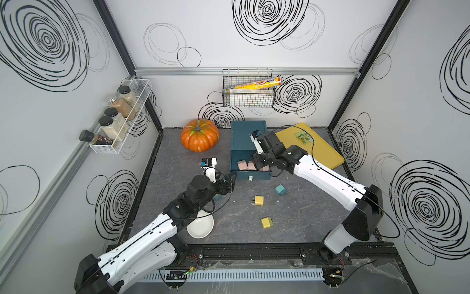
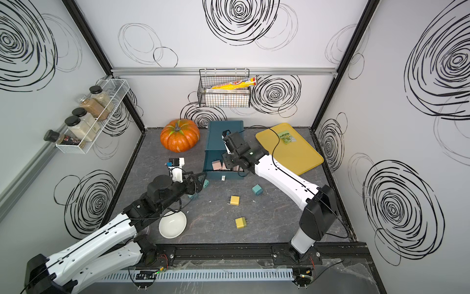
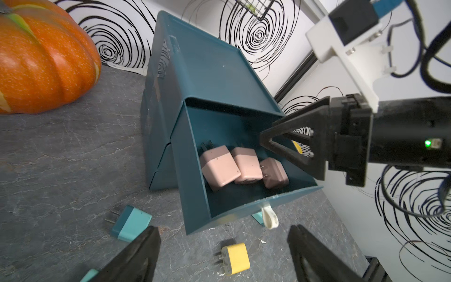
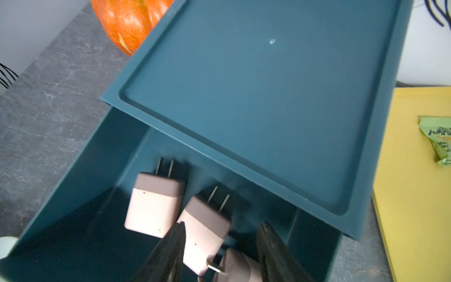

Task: Place the plugs into the drawer by color
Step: Place the plug in the drawer, then close the drawer in the storage box.

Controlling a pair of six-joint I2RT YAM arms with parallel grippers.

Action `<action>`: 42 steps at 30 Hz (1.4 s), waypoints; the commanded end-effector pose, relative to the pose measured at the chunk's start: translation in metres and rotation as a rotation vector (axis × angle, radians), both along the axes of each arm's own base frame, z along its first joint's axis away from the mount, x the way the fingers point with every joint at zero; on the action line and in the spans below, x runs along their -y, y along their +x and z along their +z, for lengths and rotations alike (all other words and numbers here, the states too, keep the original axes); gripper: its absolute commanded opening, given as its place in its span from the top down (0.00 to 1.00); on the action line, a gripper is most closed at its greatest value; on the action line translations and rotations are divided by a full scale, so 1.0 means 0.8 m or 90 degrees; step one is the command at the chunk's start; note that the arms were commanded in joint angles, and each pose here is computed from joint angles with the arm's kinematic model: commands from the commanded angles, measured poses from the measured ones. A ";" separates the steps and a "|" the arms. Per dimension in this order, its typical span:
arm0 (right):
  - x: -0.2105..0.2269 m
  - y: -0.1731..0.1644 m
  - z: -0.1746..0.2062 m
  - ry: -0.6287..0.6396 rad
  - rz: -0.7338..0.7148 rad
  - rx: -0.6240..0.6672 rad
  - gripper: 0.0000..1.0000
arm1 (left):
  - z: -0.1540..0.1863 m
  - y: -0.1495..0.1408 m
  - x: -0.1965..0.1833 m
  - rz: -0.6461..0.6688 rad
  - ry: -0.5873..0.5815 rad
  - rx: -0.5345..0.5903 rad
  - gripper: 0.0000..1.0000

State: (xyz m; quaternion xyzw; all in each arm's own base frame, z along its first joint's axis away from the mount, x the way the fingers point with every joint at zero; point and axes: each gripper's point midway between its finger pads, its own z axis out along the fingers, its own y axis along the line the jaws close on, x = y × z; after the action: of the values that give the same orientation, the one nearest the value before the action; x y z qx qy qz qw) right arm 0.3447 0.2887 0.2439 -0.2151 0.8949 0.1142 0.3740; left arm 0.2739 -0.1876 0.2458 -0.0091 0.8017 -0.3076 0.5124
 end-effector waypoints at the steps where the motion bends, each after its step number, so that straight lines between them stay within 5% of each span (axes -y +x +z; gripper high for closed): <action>1: 0.003 -0.010 0.057 0.071 0.021 0.071 0.48 | 0.055 0.025 -0.016 0.054 -0.032 0.047 0.12; 11: 0.001 -0.110 0.098 0.222 0.205 0.082 0.49 | 0.059 0.143 -0.020 0.044 -0.013 -0.053 0.18; 22: -0.013 -0.168 0.013 0.262 0.316 -0.006 0.55 | 0.021 0.207 0.009 0.009 0.008 -0.073 0.22; 29: -0.014 -0.148 -0.015 0.232 0.273 -0.006 0.56 | -0.009 0.221 0.009 0.019 0.035 -0.106 0.44; 42: 0.002 -0.069 -0.033 0.151 0.101 0.056 0.58 | -0.043 0.221 0.014 0.006 0.043 -0.143 0.60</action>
State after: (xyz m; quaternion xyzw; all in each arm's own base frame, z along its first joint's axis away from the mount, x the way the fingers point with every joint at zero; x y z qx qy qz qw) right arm 0.2620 0.2919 0.1914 -0.2858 0.8467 0.2625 0.3640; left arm 0.4465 -0.2017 0.2260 -0.0290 0.8554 -0.2860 0.4309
